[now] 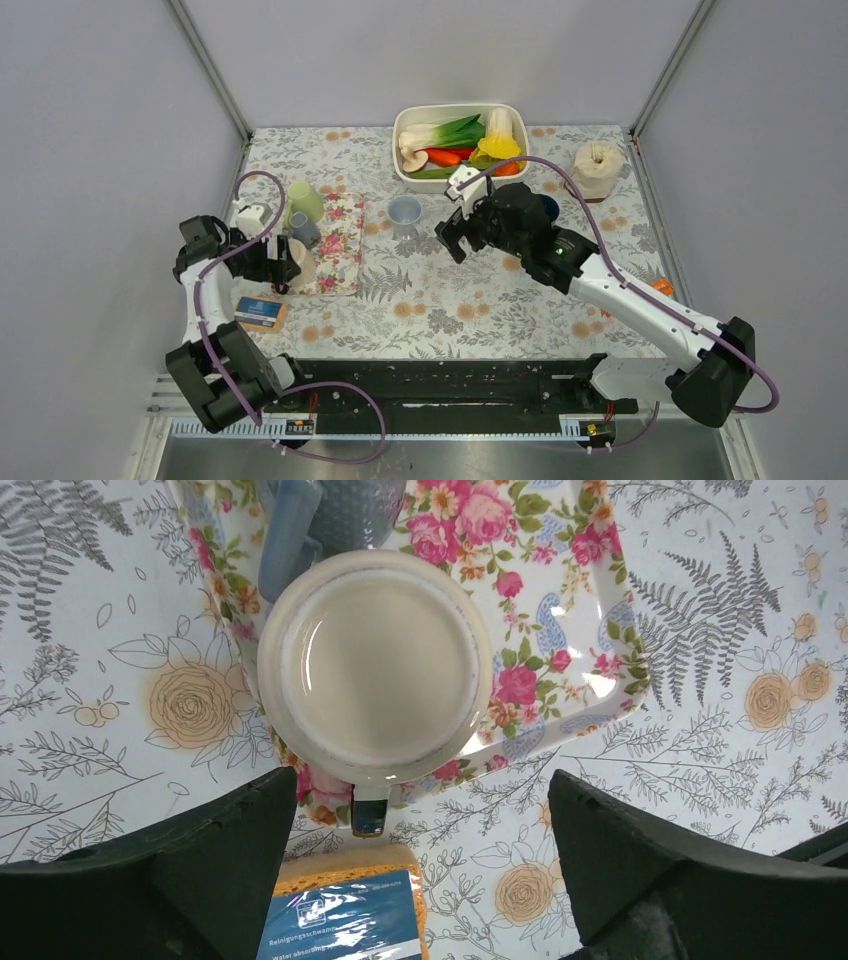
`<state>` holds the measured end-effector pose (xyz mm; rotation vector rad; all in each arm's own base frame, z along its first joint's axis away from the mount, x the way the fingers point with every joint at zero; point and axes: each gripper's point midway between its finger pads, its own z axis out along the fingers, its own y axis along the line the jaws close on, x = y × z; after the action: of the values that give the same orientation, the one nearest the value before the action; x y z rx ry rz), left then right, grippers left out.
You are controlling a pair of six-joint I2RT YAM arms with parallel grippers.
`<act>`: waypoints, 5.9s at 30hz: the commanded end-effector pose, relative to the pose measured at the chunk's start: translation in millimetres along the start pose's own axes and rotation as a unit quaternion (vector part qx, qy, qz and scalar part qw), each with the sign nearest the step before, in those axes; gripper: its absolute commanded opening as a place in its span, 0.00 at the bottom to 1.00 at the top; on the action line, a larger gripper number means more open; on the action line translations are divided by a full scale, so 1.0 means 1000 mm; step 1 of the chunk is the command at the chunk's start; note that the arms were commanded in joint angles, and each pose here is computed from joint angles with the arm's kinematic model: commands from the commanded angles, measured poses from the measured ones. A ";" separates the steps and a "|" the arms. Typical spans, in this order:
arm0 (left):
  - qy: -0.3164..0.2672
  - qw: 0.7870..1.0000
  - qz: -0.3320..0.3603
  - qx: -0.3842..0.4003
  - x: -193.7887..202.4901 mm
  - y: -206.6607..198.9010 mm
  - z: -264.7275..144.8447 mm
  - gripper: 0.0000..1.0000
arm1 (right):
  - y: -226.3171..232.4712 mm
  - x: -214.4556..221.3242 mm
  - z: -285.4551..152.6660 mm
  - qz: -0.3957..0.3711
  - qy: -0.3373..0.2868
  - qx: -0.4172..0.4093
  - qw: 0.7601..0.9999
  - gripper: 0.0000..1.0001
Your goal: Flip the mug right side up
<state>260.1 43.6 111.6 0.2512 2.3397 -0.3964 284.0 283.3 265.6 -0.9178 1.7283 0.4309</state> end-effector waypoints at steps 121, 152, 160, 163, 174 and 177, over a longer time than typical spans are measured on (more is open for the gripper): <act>-0.315 0.734 -0.138 0.586 -0.241 -0.332 -0.089 0.00 | 0.006 -0.101 -0.009 0.433 -0.309 -0.280 0.799 0.82; -0.269 0.754 -0.108 0.589 -0.206 -0.354 -0.058 0.00 | -0.010 -0.120 -0.024 0.468 -0.340 -0.294 0.761 0.51; -0.269 0.758 -0.093 0.587 -0.200 -0.354 -0.058 0.00 | -0.026 -0.122 -0.033 0.472 -0.355 -0.279 0.757 0.34; -0.268 0.760 -0.087 0.585 -0.199 -0.354 -0.057 0.00 | -0.030 -0.123 -0.035 0.473 -0.358 -0.273 0.758 0.26; -0.253 0.771 -0.071 0.580 -0.190 -0.358 -0.046 0.25 | -0.021 -0.135 -0.048 0.420 -0.366 -0.293 0.777 0.00; -0.246 0.777 -0.070 0.575 -0.188 -0.357 -0.042 0.63 | -0.017 -0.141 -0.055 0.375 -0.373 -0.292 0.797 0.00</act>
<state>277.8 -281.7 350.8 0.3462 1.3336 -1.7268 299.5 304.8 350.9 -0.1169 1.3872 1.7842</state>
